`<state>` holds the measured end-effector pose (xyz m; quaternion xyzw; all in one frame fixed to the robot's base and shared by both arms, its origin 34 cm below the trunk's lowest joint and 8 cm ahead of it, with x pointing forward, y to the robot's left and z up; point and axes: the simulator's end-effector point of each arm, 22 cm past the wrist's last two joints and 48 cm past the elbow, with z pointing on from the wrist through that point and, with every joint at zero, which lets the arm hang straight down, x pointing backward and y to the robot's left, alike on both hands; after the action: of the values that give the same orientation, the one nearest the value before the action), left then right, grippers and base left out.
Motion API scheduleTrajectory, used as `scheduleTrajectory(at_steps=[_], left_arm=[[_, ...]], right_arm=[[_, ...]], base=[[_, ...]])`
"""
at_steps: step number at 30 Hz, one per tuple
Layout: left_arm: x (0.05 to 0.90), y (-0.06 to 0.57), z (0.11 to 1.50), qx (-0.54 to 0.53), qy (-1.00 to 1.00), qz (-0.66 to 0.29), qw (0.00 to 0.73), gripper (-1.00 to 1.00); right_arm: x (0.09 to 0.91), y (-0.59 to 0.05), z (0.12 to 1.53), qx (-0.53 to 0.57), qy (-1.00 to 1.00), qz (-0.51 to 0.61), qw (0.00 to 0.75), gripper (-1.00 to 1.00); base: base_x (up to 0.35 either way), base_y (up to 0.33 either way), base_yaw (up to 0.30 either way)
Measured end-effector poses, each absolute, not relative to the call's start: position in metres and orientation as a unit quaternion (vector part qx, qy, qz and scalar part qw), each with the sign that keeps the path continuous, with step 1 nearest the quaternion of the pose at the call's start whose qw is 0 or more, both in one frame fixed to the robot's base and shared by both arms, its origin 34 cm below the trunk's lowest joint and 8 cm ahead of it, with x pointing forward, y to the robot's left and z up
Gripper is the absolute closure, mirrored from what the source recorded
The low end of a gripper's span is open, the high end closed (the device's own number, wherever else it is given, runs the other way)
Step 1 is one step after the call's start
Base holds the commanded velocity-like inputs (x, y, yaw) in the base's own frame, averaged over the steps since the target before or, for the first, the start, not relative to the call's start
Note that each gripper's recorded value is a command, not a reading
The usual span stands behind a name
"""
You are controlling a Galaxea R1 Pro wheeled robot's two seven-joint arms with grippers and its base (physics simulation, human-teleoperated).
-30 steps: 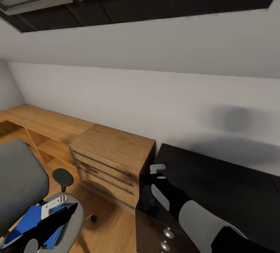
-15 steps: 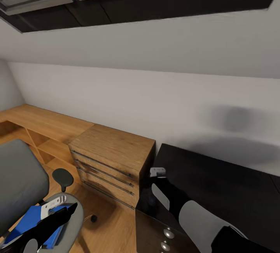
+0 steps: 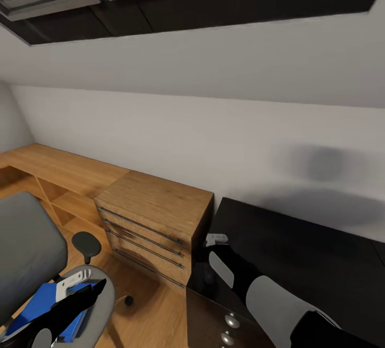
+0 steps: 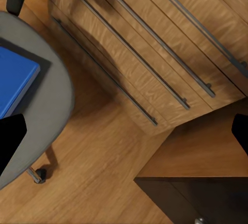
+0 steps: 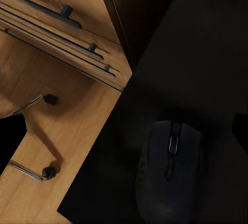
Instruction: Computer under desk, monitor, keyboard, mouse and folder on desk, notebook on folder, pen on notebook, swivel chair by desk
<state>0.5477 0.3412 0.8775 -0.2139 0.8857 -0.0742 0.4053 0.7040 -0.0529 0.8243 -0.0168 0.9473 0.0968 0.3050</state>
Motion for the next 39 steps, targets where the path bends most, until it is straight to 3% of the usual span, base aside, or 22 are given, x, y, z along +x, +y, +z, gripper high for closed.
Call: scheduleTrajectory(at_steps=[39], left_arm=[[0.548,0.364,0.856,-0.240,0.877,-0.062,0.411,-1.00]], right_arm=[[0.688,-0.076,0.770,-0.007,0.962,0.071,0.264,-1.00]], base=[[0.000,0.000,0.000]])
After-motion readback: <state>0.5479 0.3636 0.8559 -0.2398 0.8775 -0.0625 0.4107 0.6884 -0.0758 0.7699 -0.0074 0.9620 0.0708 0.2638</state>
